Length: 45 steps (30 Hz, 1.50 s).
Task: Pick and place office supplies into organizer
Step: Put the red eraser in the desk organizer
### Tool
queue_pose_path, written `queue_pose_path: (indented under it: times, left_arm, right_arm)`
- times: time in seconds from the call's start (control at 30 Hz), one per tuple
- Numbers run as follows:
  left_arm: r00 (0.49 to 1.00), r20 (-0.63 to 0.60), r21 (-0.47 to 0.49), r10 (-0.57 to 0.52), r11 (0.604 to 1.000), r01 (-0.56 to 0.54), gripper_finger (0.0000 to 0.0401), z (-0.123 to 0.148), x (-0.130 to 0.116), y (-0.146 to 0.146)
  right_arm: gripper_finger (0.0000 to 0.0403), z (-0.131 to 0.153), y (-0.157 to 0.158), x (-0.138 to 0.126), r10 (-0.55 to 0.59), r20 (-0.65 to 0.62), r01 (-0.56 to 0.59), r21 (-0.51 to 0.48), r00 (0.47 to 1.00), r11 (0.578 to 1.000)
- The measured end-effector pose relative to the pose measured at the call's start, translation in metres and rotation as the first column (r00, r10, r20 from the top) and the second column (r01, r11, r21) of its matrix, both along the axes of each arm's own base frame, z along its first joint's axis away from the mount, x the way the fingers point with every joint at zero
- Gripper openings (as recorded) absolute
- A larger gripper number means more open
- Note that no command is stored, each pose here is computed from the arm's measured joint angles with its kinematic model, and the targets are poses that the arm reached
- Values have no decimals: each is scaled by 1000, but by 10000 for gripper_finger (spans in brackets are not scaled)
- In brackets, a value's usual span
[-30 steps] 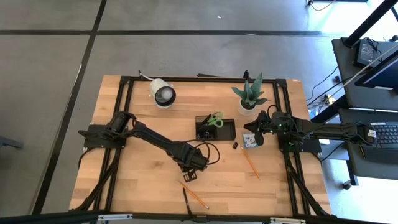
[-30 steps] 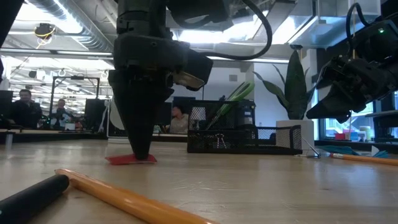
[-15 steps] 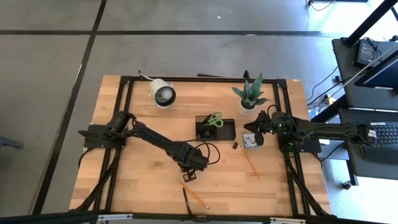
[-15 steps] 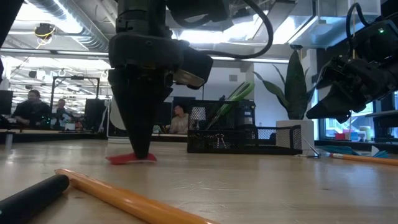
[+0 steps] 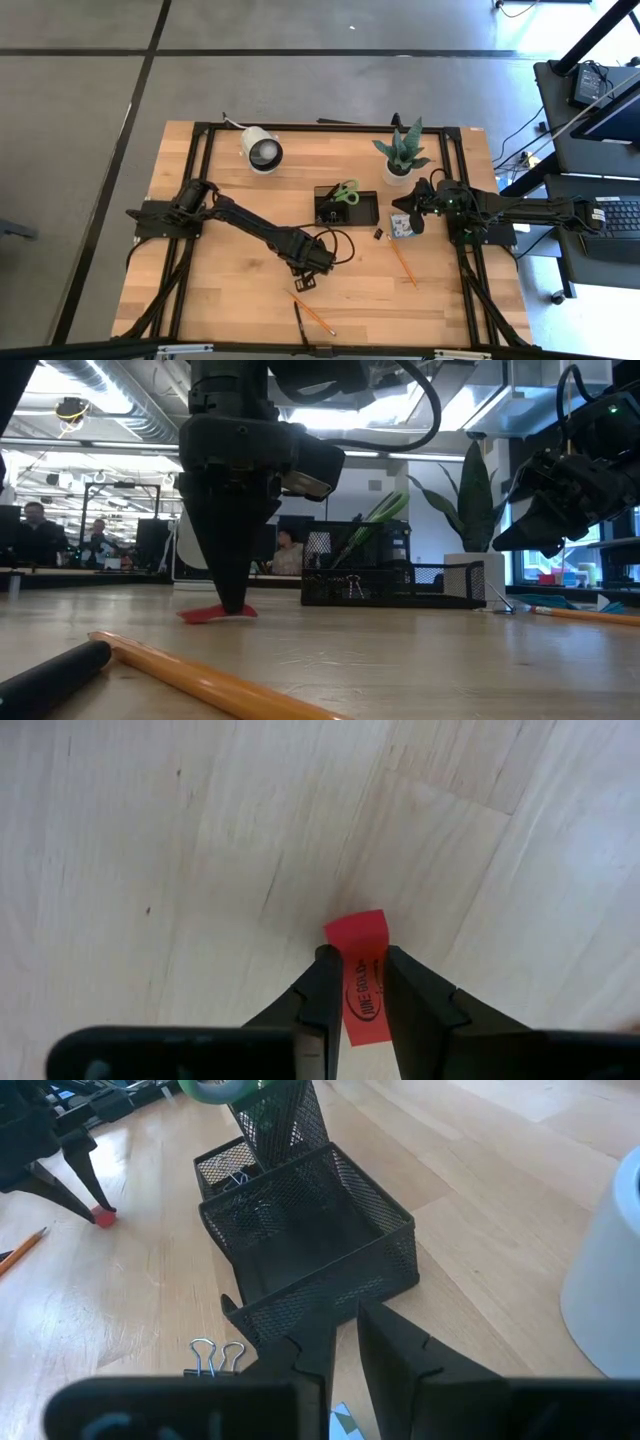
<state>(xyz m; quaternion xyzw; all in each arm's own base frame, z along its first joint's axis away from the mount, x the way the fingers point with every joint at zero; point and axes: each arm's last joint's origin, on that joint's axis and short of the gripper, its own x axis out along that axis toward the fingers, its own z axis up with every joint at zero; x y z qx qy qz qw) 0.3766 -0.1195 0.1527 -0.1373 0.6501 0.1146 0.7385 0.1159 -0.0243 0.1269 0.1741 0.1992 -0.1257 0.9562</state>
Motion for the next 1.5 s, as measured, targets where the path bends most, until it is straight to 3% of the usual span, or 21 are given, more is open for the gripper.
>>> queue_pose_path:
  times: [0.5, 0.9, 1.1, 1.2, 1.37, 1.5]
  left_arm:
    - [999, 4, 4, -34, 999, 34, 59, 1, 1, 1]
    - [991, 77, 19, -114, 993, 113, 59, 21, 16, 8]
    - [979, 126, 107, -160, 983, 147, 59, 37, 29, 25]
    - [970, 151, 210, -189, 965, 155, 59, 46, 35, 35]
    - [974, 145, 377, -172, 920, 107, 59, 49, 39, 55]
    - [979, 146, 424, -145, 903, 71, 59, 49, 41, 66]
  right_arm:
    - [51, 0, 0, 0, -1, 0, 1, 2, 1000, 1000]
    - [51, 0, 0, 0, 0, 0, 0, 1, 1000, 1000]
    - [51, 0, 0, 0, -1, 1, 1, 2, 1000, 1000]
    - [51, 0, 0, 0, -1, 1, 1, 2, 1000, 1000]
    - [51, 0, 0, 0, -1, 0, 1, 1, 1000, 1000]
    - [51, 0, 0, 0, 0, -1, 0, 0, 1000, 1000]
